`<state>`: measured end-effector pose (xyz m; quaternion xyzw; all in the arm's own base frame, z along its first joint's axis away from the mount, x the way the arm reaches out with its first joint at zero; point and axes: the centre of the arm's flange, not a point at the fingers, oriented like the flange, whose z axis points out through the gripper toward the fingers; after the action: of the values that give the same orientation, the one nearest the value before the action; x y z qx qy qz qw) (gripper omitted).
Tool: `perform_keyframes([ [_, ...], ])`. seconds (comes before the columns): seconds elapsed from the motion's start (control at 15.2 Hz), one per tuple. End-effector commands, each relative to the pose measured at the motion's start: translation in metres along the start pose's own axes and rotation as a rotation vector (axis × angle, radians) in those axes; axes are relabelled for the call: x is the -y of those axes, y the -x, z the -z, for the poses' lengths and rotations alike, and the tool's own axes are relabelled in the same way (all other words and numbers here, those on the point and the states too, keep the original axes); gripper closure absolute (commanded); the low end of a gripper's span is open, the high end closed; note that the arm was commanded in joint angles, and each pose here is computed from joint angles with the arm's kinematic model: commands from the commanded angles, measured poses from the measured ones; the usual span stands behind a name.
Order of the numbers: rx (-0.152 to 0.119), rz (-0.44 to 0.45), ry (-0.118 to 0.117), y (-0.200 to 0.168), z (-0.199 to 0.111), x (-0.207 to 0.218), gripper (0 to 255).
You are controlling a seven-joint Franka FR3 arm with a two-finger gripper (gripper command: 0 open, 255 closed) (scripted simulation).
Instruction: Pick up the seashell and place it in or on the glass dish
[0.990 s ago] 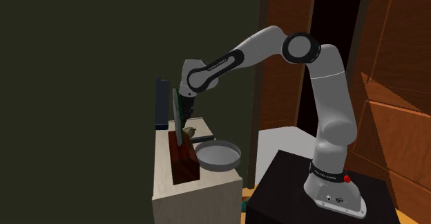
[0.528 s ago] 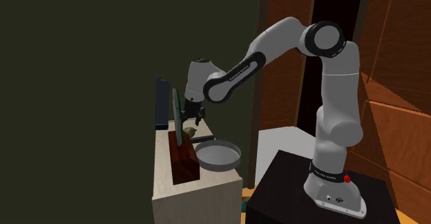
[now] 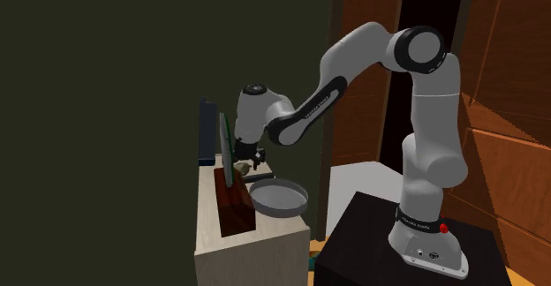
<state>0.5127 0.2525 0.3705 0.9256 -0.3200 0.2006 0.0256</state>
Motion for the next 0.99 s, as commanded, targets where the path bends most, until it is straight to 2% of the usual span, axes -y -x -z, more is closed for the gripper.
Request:
perform_keyframes([
  [0.0,-0.001,-0.002,0.0,-0.0004,-0.0102,0.0003,0],
  [0.07,-0.001,-0.002,0.0,-0.0004,-0.0185,0.0003,0],
  [0.59,-0.001,-0.002,0.0,-0.0004,-0.0185,0.0003,0],
  [0.66,-0.001,-0.002,0.0,-0.0004,-0.0185,0.0003,255],
  [0.92,-0.001,-0.002,0.0,-0.0005,-0.0185,0.0003,255],
])
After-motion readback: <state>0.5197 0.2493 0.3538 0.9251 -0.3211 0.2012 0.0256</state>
